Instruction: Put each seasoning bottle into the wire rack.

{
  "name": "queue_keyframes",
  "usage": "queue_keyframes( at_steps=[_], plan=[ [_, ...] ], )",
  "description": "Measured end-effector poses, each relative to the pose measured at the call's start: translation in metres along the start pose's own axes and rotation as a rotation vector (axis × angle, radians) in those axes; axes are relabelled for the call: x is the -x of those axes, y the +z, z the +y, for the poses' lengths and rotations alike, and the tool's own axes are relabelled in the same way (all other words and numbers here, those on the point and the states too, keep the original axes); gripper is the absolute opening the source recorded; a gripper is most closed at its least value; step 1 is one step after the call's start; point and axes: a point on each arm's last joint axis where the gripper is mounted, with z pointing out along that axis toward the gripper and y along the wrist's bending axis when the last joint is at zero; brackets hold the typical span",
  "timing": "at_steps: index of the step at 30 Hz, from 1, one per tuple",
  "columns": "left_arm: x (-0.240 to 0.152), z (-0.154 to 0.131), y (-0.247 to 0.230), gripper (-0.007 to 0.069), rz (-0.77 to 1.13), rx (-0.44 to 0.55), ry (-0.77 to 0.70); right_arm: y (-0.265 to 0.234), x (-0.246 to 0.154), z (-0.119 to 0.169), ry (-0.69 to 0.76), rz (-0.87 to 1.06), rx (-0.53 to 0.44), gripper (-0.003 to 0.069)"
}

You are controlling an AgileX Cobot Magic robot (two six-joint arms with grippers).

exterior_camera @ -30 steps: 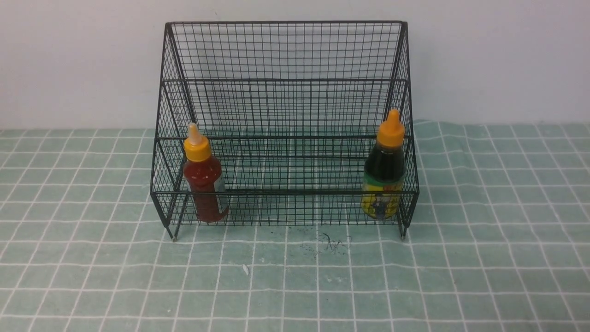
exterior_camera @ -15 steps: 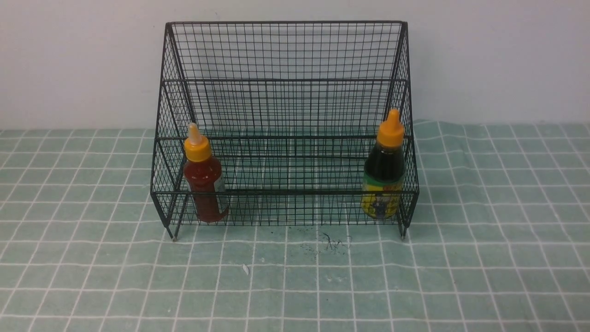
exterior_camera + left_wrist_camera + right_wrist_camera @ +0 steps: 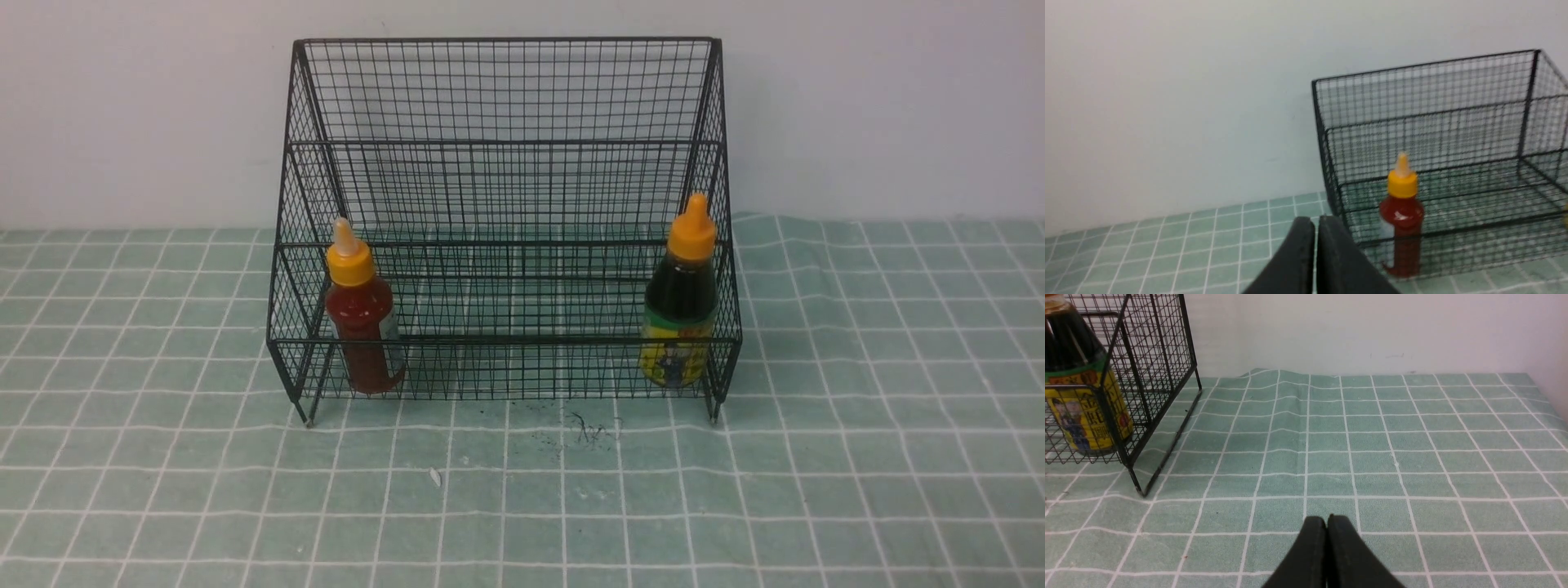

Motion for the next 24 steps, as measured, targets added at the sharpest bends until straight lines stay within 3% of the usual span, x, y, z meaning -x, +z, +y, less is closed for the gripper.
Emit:
queue_keyframes(
  at_steps=[3, 4, 9, 24],
  plan=[
    [-0.059, -0.003, 0.011, -0.0006, 0.028, 0.023, 0.006, 0.000, 0.000, 0.000, 0.000, 0.000, 0.000, -0.0015],
    [-0.058, -0.003, 0.010, -0.0006, 0.016, 0.023, 0.006, 0.000, 0.000, 0.000, 0.000, 0.000, 0.000, -0.0015],
    [-0.137, -0.008, 0.032, -0.0006, 0.126, 0.015, 0.009, 0.000, 0.000, 0.000, 0.000, 0.000, 0.000, -0.0015],
    [-0.151, -0.009, 0.033, -0.0006, 0.222, 0.007, -0.006, 0.000, 0.000, 0.000, 0.000, 0.000, 0.000, -0.0015]
  ],
)
